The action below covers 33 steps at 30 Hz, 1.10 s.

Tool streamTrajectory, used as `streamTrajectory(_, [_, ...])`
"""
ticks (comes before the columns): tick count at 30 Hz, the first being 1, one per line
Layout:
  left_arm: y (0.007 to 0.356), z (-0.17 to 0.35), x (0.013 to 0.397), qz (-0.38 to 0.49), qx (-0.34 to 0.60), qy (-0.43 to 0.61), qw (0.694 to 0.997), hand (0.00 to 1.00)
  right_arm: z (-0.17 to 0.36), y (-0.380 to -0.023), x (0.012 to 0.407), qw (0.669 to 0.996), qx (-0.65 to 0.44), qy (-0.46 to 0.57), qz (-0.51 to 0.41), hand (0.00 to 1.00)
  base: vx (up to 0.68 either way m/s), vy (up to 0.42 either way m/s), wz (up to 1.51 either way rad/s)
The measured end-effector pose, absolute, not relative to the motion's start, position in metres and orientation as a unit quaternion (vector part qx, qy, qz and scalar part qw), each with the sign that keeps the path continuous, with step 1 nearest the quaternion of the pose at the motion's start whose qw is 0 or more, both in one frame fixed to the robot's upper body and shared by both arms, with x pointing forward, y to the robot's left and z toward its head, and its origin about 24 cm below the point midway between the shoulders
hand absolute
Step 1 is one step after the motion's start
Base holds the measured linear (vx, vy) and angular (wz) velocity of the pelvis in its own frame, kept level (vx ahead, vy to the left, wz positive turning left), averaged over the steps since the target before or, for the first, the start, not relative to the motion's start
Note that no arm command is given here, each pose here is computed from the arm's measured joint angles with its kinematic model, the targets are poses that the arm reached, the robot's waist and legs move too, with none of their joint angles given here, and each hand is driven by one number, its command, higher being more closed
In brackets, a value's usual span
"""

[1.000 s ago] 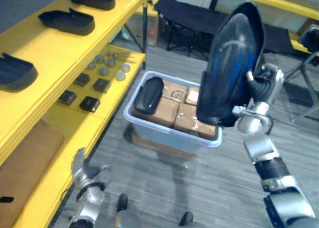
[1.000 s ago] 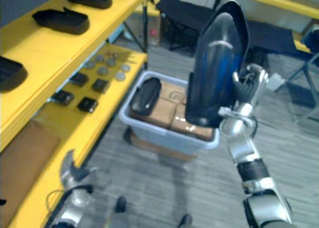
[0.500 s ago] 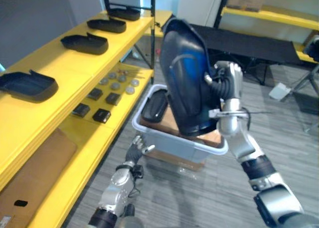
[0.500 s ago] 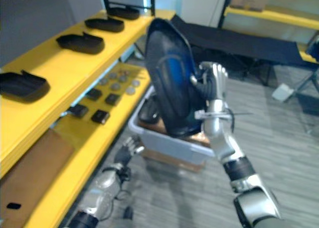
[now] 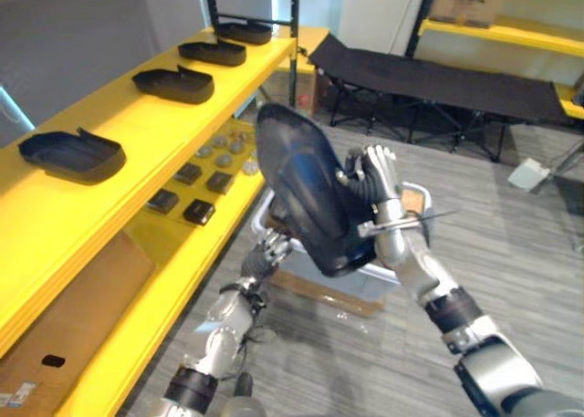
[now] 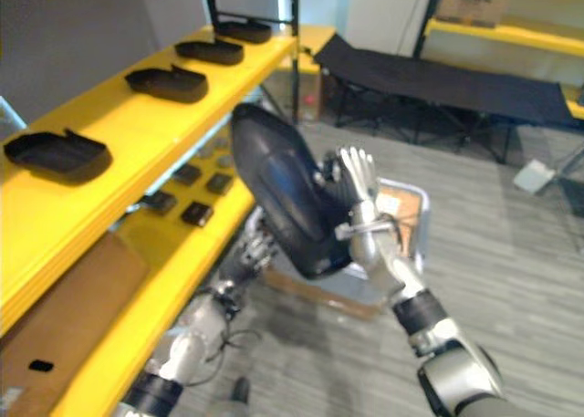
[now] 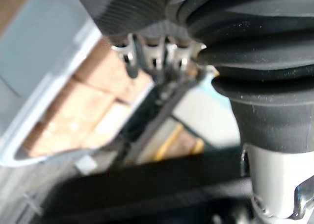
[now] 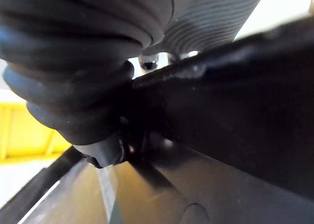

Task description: Walk over and take plastic housings, then place them on the shelf

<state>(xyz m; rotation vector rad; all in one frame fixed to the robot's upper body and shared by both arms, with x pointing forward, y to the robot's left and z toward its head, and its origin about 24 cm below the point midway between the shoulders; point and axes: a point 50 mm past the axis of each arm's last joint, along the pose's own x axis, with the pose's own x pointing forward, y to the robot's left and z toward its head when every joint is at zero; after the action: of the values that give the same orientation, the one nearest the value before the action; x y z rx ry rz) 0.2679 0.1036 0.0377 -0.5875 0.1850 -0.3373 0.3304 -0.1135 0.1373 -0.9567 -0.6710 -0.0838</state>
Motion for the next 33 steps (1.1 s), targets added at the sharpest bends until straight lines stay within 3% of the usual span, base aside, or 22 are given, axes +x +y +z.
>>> streamTrajectory(11, [0.101, 0.057, 0.273, -0.182, -0.284, 0.057, 0.940, 0.00, 0.111, -0.098, 0.327, 0.846, -0.447, -0.291, -0.002, 1.00, -0.01, 0.003, 0.00])
streamTrajectory(21, [0.099, 0.054, 0.276, -0.170, -0.221, 0.063, 0.958, 0.00, 0.095, -0.090, 0.326, 0.868, -0.421, -0.262, -0.031, 1.00, 0.00, 0.000, 0.04])
streamTrajectory(33, [0.101, 0.050, 0.276, -0.157, -0.168, 0.071, 0.971, 0.00, 0.093, -0.083, 0.324, 0.871, -0.412, -0.261, -0.054, 1.00, -0.01, 0.002, 0.01])
